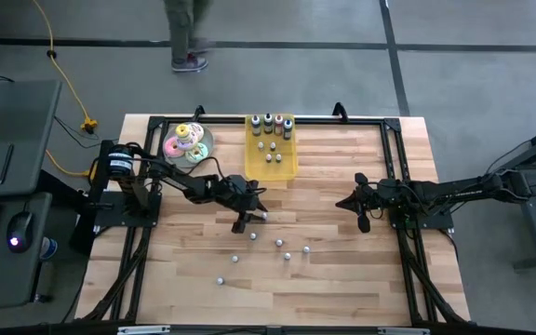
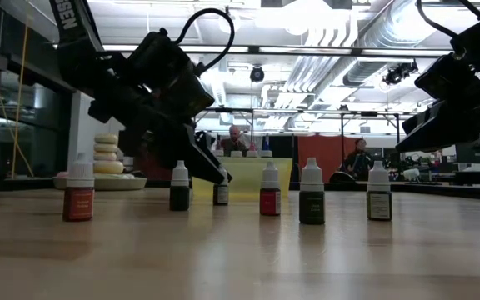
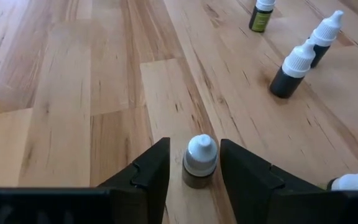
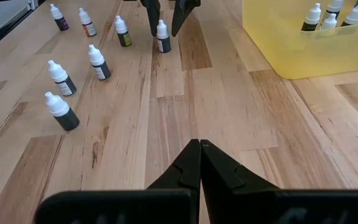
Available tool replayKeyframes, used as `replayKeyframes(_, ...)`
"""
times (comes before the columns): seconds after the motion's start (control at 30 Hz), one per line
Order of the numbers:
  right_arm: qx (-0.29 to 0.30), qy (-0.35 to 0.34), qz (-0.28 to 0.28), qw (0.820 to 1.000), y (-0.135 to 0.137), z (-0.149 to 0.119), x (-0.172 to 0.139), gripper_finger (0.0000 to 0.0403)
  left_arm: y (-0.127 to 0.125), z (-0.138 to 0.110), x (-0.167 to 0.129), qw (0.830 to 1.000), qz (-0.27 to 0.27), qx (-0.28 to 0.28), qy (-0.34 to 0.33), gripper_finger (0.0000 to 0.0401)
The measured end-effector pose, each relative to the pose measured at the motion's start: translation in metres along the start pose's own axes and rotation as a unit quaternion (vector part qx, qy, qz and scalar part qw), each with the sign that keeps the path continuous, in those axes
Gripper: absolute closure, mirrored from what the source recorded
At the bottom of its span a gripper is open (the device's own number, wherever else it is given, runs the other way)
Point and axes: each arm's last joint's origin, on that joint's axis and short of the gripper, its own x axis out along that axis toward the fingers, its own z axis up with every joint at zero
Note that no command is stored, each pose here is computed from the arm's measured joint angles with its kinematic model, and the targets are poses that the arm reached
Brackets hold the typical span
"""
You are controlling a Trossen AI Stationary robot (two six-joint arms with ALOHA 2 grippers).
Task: Pick & Place food coloring
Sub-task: Put the small brown food coloring bottle into the yellow bin
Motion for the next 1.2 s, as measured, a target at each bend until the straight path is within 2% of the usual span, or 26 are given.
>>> replayKeyframes(0.7,0.000,0.000,0.000,1.000,0.0000,0.0000,0.0000,0.0402,0.0002,-0.0001,0.0000,1.000,0.001,-0.011,0.000,0.0267)
replayKeyframes(0.8,0.000,0.000,0.000,1.000,0.0000,-0.0001,0.0000,0.0402,0.0002,-0.0001,0.0000,1.000,0.001,-0.011,0.000,0.0279)
replayKeyframes(1.07,0.000,0.000,0.000,1.000,0.0000,-0.0001,0.0000,0.0402,0.0001,-0.0001,-0.0002,1.000,0.000,-0.017,0.002,0.0342)
replayKeyframes(1.2,0.000,0.000,0.000,1.000,0.0000,0.0000,0.0000,0.0402,0.0001,0.0000,-0.0003,1.000,-0.001,-0.027,0.001,0.0354)
